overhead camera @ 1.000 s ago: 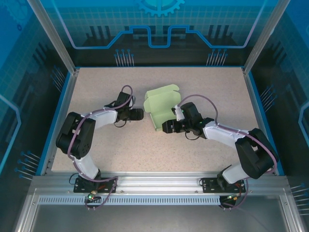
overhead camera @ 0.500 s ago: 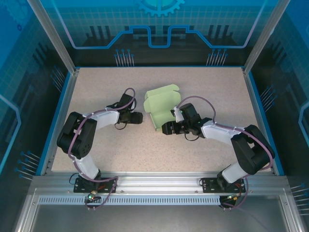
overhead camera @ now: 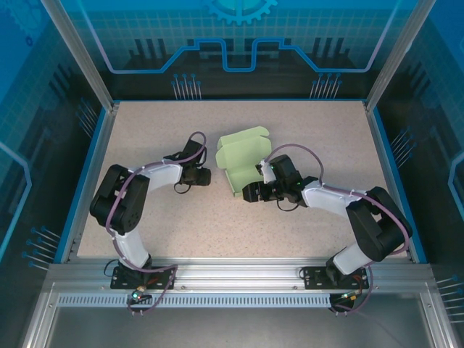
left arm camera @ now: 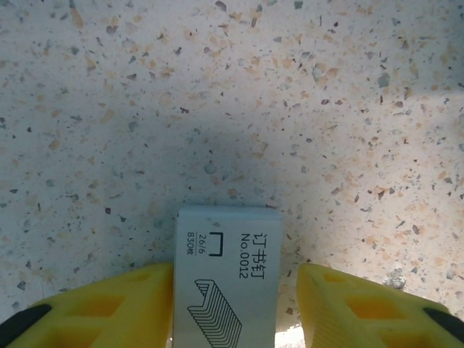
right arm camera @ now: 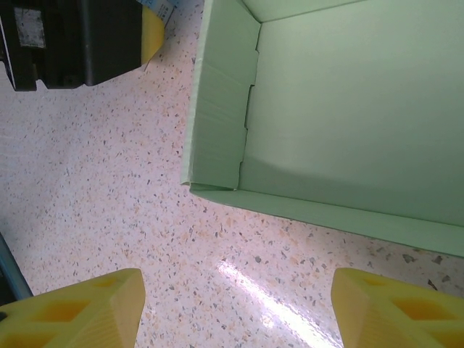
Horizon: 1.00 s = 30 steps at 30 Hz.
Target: Fold the paper box
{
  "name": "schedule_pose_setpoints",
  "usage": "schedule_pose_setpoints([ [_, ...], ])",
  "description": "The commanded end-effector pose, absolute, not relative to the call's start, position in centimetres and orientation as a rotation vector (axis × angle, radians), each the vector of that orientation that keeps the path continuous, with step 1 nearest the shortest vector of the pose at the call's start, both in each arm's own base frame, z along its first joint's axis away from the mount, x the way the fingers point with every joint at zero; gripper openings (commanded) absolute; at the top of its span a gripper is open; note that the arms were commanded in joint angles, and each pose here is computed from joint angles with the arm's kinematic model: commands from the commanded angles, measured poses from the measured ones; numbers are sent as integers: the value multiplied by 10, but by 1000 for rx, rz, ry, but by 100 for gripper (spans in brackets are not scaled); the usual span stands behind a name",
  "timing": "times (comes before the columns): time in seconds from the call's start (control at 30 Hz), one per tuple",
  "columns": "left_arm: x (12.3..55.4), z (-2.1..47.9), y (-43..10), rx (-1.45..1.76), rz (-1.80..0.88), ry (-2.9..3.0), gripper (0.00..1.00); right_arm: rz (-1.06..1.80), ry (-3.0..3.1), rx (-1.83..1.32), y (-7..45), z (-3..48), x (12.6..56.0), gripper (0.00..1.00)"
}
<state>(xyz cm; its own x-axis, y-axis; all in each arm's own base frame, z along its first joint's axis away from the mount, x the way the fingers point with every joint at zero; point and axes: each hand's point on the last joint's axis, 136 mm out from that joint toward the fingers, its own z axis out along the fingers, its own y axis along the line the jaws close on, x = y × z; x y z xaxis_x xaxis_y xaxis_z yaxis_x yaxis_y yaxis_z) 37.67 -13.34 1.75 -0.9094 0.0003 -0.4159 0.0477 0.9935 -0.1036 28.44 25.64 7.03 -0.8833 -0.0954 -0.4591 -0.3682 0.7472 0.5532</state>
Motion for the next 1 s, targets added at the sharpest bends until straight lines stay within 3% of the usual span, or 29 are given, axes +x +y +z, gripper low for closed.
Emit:
schedule_pose_setpoints([
  [0.0, 377, 17, -132, 43, -105, 2725, 47, 942, 2546, -345, 254, 68, 283, 70],
  [0.2, 375, 29, -130, 41, -82, 2685, 40, 927, 2536, -354, 253, 75, 284, 70],
  [0.5, 344, 103, -138, 73, -144, 2468, 36, 847, 2485, -385, 229, 108, 292, 70],
  [0.73, 319, 181, -217, 320, -511, 2193, 33, 768, 2432, -268, 177, 133, 311, 70],
  [0.97, 332, 169, -295, 631, -403, 2207, 28, 713, 2398, -143, 133, 143, 307, 70],
])
